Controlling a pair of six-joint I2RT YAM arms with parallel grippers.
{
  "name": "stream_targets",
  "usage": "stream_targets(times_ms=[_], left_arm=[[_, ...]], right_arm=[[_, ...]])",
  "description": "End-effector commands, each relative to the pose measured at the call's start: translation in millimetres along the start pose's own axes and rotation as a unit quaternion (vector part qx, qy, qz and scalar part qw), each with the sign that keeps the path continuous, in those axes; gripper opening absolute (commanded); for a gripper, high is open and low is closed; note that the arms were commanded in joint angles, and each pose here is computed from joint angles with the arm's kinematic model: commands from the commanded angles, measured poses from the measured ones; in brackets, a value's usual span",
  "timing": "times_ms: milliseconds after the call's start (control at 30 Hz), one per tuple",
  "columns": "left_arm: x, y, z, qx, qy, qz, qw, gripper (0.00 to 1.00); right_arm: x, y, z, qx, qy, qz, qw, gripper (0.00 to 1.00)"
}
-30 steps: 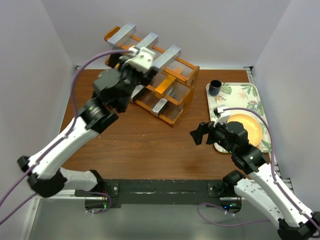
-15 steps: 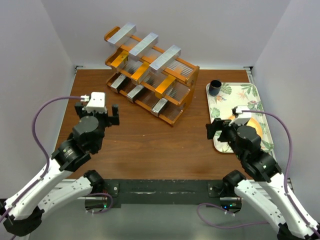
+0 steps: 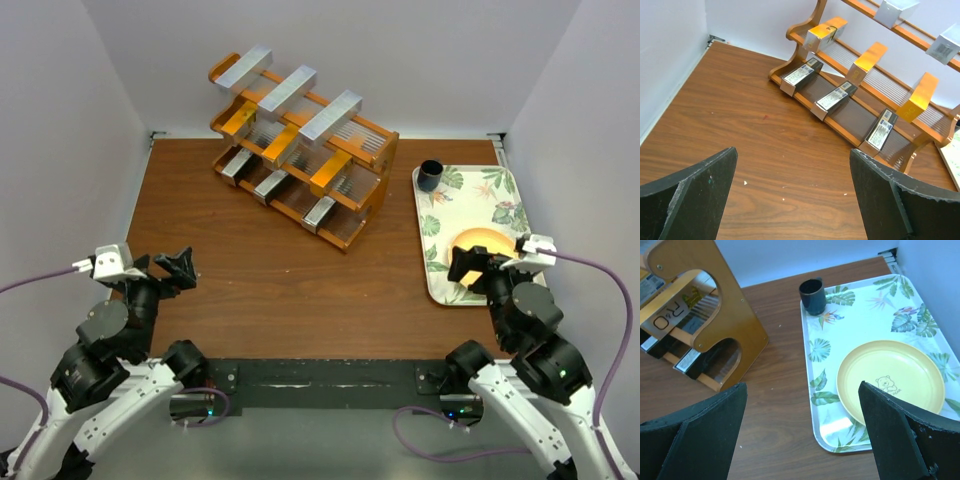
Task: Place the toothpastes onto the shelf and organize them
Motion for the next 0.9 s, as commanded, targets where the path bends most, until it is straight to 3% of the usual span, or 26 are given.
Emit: stream_targets(times_ms=[0,867], left_arm=[[-6.7,0.0,0.5,-0.014,-0.031,-0.015,0.999,1.00],[-22.7,10.3,0.5,-0.021,-0.034,-0.050,0.998,1.00]], right_arm=[[4.4,-3.0,-8.4,-0.028,0.005,-0.024,0.999,0.98],[1.4,-1.9,-5.8,-0.016,0.015,-0.028,0.999,0.98]])
Point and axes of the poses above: each gripper's point midway between its finger pads, its own y axis out along the fingers, its own z axis along the line the jaws close on, x = y × z, the point moved 8 cm from there along -y, back along the fingers, and after that the axes turned 5 degrees about -y, right-handed, at the moved point
